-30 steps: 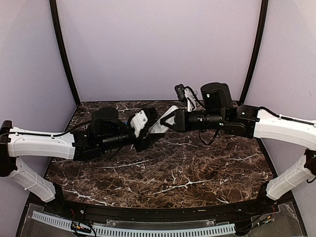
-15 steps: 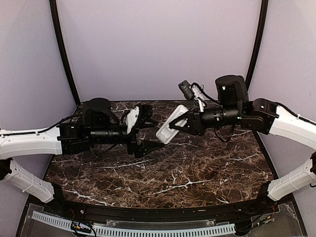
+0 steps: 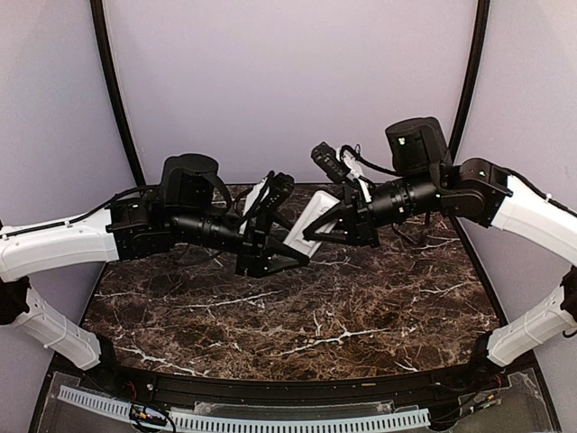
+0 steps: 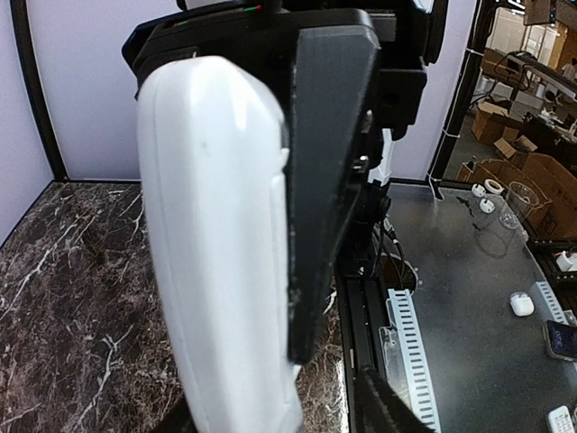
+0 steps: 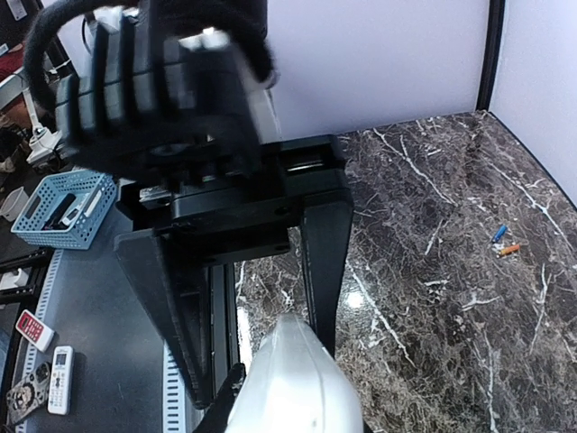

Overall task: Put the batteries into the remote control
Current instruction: Pass from the right arm to the left

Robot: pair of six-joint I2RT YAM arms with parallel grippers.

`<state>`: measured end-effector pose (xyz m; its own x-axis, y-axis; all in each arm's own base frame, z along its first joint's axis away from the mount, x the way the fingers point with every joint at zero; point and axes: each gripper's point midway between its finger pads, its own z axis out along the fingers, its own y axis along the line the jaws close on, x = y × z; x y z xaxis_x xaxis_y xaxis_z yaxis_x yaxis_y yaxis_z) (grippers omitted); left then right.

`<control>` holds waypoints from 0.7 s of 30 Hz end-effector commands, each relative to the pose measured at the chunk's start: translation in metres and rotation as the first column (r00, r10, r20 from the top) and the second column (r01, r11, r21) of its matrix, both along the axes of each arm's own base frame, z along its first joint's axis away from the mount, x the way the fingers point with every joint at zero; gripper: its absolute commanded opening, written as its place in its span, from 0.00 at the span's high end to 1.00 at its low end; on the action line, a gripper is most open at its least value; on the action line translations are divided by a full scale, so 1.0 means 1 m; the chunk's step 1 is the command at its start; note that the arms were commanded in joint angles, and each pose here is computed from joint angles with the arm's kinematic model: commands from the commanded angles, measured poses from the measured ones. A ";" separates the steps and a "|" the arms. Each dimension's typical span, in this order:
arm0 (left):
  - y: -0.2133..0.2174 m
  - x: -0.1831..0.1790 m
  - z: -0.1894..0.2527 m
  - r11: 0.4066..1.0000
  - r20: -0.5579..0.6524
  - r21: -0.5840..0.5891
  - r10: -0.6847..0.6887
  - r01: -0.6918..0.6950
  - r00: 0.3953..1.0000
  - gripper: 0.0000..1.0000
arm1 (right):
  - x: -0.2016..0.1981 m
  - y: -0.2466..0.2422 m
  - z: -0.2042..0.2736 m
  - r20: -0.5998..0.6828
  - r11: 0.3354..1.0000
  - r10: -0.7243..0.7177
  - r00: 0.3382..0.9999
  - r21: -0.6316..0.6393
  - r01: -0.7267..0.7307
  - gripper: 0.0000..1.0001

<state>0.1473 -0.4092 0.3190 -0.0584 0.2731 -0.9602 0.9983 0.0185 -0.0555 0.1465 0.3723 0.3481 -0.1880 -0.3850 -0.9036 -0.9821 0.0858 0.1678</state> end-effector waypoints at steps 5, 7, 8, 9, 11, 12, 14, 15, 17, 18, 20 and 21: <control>0.002 -0.008 -0.006 0.999 -0.049 0.034 -0.040 0.041 0.998 0.80 | -0.003 0.002 0.015 0.063 0.999 0.020 0.998 0.031 -0.022 0.99; 0.002 -0.008 -0.008 0.998 -0.048 0.040 -0.042 0.044 0.998 0.93 | -0.004 0.001 0.017 0.068 0.999 0.019 0.998 0.040 -0.022 0.99; 0.002 -0.008 -0.008 0.998 -0.049 0.040 -0.043 0.045 0.998 0.95 | -0.004 0.001 0.018 0.069 0.999 0.017 0.997 0.044 -0.020 0.99; 0.002 -0.010 -0.007 0.998 -0.051 0.039 -0.051 0.053 0.997 0.99 | -0.003 0.001 0.019 0.072 0.999 0.013 0.997 0.047 -0.017 0.98; 0.001 -0.010 -0.007 0.998 -0.054 0.037 -0.056 0.058 0.997 1.00 | -0.001 0.001 0.021 0.079 0.999 0.002 0.997 0.054 -0.006 0.91; 0.001 -0.010 -0.006 0.998 -0.054 0.035 -0.053 0.055 0.997 1.00 | 0.000 0.000 0.021 0.083 0.998 -0.008 0.996 0.056 0.004 0.83; 0.001 -0.008 -0.005 0.999 -0.051 0.028 -0.042 0.043 0.998 1.00 | 0.003 -0.002 0.026 0.103 0.997 -0.033 0.994 0.073 0.026 0.55; 0.001 -0.007 -0.003 0.999 -0.050 0.021 -0.035 0.036 0.998 1.00 | 0.006 -0.004 0.028 0.117 0.996 -0.055 0.992 0.083 0.046 0.36; 0.002 -0.004 0.000 1.000 -0.049 0.008 -0.010 0.011 0.999 1.00 | 0.013 -0.011 0.033 0.162 0.990 -0.113 0.980 0.107 0.097 0.11; 0.002 0.001 0.003 1.000 -0.048 -0.005 0.017 -0.017 0.999 1.00 | 0.017 -0.016 0.033 0.193 0.984 -0.151 0.970 0.122 0.129 0.04; 0.003 0.009 0.010 0.997 -0.052 -0.032 0.071 -0.073 0.996 1.00 | 0.018 -0.027 0.041 0.261 0.971 -0.195 0.946 0.185 0.149 0.02; 0.004 0.011 0.011 0.995 -0.066 -0.044 0.092 -0.095 0.994 1.00 | 0.016 -0.033 0.047 0.304 0.963 -0.206 0.930 0.230 0.138 0.02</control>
